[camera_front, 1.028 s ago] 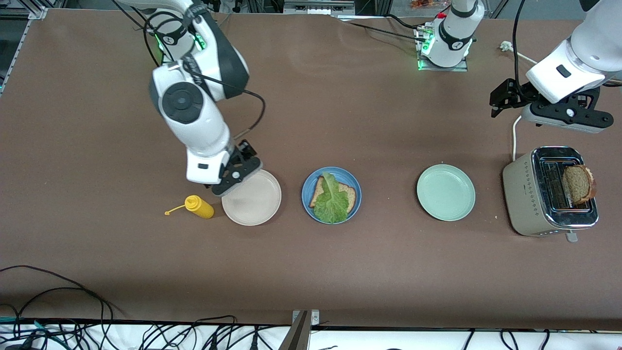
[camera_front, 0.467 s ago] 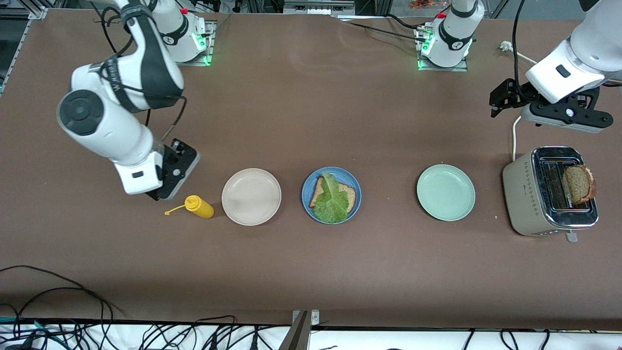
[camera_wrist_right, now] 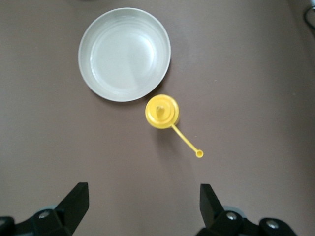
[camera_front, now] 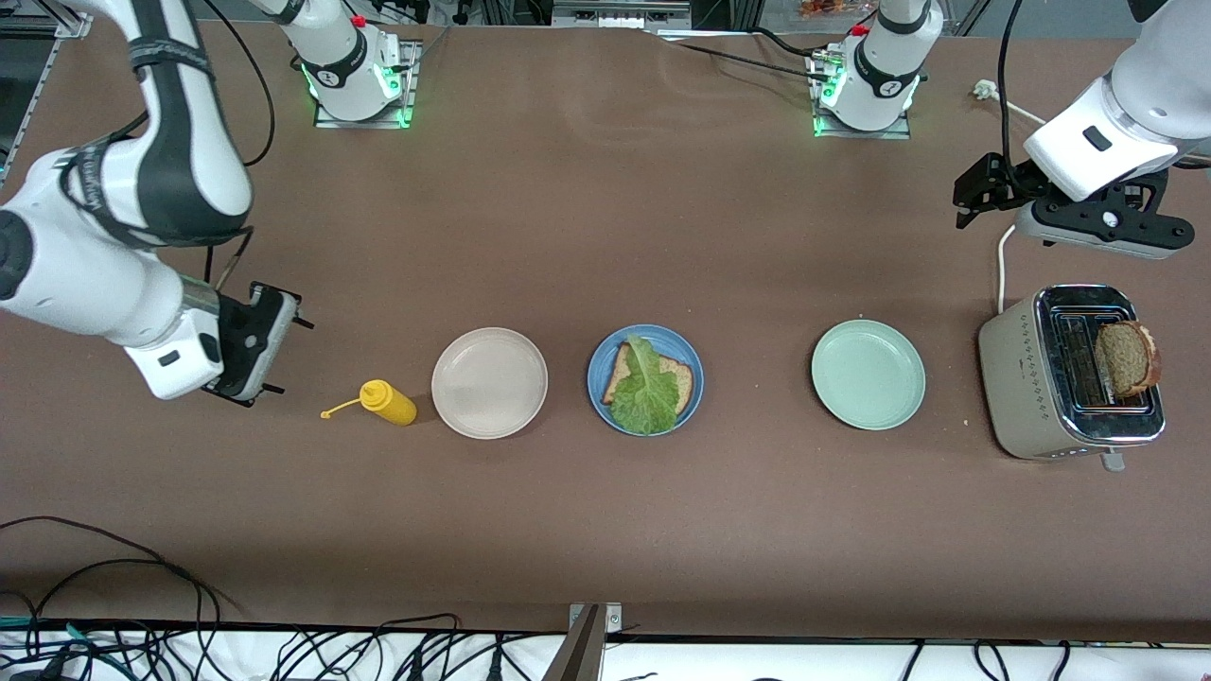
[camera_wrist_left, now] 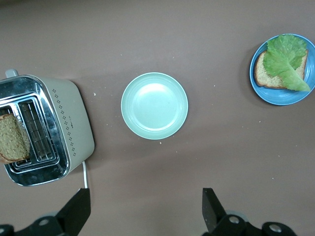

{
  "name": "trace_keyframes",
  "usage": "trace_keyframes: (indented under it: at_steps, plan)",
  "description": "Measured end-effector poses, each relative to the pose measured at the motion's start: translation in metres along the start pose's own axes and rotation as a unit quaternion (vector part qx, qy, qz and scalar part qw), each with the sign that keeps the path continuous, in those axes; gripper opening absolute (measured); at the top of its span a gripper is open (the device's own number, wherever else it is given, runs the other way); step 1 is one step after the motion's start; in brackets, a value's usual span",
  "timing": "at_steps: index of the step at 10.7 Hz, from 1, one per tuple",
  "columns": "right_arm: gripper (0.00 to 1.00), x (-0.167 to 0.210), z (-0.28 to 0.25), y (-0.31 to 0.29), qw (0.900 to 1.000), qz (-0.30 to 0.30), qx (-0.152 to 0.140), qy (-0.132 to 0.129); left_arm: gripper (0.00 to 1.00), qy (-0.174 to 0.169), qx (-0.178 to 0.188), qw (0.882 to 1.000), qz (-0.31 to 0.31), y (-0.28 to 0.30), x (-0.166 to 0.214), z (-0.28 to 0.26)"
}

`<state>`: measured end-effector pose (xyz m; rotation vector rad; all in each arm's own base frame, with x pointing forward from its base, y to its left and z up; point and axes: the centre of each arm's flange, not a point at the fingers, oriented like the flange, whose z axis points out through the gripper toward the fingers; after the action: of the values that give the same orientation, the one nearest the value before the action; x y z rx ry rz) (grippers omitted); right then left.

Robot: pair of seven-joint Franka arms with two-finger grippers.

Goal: Make sandwich in blue plate with both arms
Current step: 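Move the right gripper back down beside the yellow mustard bottle, then close the right gripper around the yellow mustard bottle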

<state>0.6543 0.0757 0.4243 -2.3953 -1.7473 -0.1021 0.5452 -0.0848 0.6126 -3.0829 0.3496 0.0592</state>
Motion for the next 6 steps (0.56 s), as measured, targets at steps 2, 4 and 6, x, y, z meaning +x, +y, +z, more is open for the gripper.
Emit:
trace_keyframes:
  at_steps: [2,4,6]
  plan:
    - [1.0,-0.04,0.02,0.02,0.998,-0.029,0.032,0.053,1.0,0.0,0.0,1.0,0.0,0.0,0.0,0.0]
    - [1.0,-0.076,0.046,0.038,0.994,-0.047,0.049,0.083,1.0,0.0,0.0,1.0,0.0,0.0,0.0,0.0]
    - [1.0,-0.102,0.069,0.049,0.989,-0.065,0.06,0.116,1.0,0.0,-0.001,1.0,-0.001,-0.001,0.0,0.0]
